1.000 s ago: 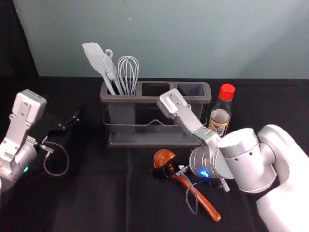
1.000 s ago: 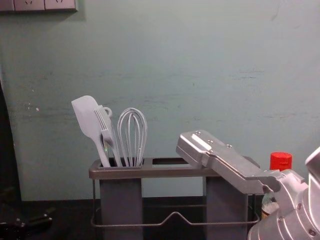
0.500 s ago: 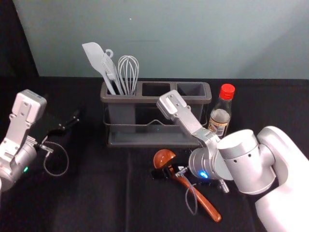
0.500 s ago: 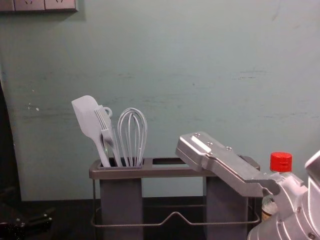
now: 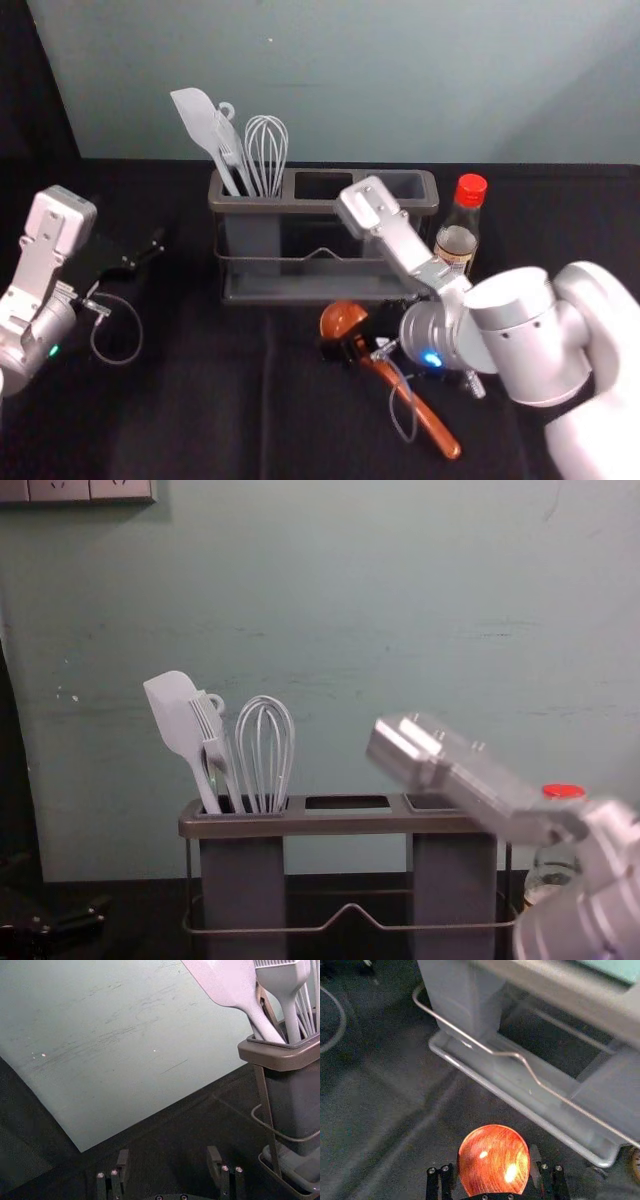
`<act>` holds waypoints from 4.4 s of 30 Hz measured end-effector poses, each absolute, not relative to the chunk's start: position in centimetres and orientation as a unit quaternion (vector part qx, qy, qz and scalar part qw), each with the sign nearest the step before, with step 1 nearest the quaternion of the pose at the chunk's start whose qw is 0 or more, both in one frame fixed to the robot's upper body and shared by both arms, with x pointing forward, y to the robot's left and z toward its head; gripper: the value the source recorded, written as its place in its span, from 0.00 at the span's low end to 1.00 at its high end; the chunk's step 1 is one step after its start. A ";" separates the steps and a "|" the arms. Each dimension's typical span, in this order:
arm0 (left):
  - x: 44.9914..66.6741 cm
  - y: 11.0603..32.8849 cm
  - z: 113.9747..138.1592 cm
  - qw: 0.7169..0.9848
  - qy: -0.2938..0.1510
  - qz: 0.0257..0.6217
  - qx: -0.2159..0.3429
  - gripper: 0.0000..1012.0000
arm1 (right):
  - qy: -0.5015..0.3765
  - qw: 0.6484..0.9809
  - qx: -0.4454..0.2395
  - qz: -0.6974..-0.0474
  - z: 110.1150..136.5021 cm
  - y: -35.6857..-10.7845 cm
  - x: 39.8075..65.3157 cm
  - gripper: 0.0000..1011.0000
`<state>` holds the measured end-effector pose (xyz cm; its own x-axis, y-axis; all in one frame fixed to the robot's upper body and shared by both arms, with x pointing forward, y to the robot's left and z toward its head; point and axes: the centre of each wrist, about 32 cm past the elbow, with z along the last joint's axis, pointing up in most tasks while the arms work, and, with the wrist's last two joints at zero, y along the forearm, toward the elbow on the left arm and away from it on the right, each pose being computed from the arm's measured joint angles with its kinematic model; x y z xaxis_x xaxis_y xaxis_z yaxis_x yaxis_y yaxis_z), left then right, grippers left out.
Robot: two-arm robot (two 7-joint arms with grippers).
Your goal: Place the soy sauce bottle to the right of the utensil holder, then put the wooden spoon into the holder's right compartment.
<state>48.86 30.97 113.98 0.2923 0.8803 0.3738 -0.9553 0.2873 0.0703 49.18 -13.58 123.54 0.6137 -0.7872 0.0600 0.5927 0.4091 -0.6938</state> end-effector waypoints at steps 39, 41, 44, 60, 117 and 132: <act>48.9 31.0 114.0 0.791 -0.132 0.580 0.141 0.99 | -0.068 0.866 -0.002 -0.495 123.4 -22.8 38.2 0.83; 48.9 31.0 114.0 0.791 -0.132 0.580 0.141 0.99 | -0.071 0.863 0.007 -0.500 122.8 -22.9 38.0 0.83; 48.9 31.0 114.0 0.791 -0.132 0.580 0.142 0.99 | -0.069 0.861 0.008 -0.503 122.3 -23.0 38.0 0.83; 48.9 31.0 114.0 0.791 -0.132 0.580 0.141 0.99 | -0.066 0.862 0.007 -0.503 122.3 -22.9 38.1 0.83; 48.9 31.0 114.0 0.791 -0.132 0.580 0.141 0.99 | -0.177 0.901 0.084 -0.387 128.7 -20.1 56.9 0.83; 48.9 31.0 114.0 0.791 -0.132 0.580 0.141 0.99 | -0.158 0.893 0.151 -0.394 124.5 -19.5 58.5 0.83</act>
<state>48.86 30.97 113.98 0.2923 0.8803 0.3737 -0.9553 0.2873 0.0703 58.51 -19.49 124.48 0.6400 -0.7507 0.1637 0.6551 0.6444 0.3945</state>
